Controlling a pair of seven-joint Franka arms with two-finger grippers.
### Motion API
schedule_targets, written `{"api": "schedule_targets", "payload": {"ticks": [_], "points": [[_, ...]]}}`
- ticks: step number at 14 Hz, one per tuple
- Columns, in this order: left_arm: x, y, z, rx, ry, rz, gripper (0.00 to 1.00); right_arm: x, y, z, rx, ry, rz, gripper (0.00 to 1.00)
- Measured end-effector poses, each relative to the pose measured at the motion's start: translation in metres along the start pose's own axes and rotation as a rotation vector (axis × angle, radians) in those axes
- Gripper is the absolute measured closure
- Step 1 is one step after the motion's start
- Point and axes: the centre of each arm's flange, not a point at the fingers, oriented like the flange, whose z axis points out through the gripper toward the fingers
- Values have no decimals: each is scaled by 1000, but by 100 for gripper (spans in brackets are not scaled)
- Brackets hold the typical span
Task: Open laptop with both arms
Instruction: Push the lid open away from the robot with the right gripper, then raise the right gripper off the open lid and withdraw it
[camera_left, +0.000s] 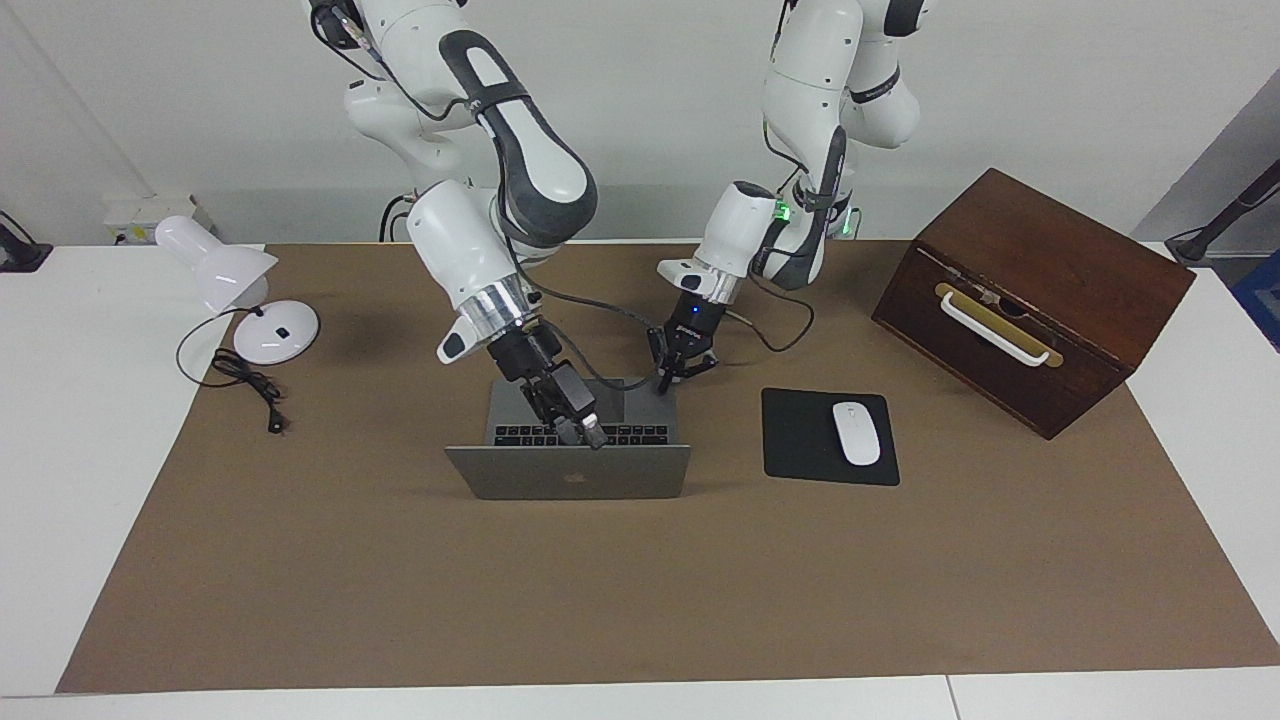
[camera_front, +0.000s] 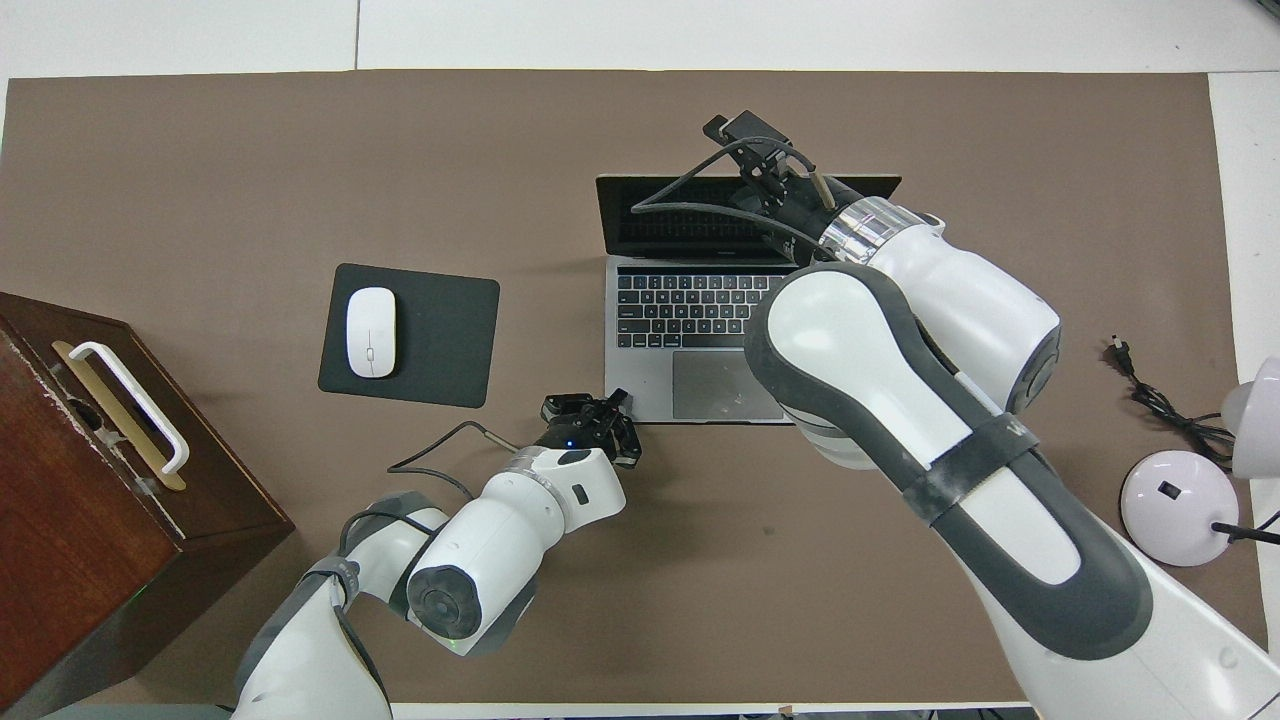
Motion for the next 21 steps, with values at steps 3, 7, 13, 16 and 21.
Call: {"api": "schedule_targets", "payload": {"ticks": [3, 7, 13, 16, 21], "points": [[0, 0, 0, 0, 0, 0, 99, 2, -1, 1, 2, -6, 0, 0], [0, 0, 0, 0, 0, 0, 99, -3, -4, 2, 7, -15, 15, 0], [0, 0, 0, 0, 0, 0, 99, -46, -48, 10, 57, -72, 138, 0], [0, 0, 0, 0, 0, -1, 99, -50, -80, 10, 59, -84, 152, 0], [8, -1, 7, 2, 11, -100, 99, -40, -155, 2, -184, -107, 100, 0]]}}
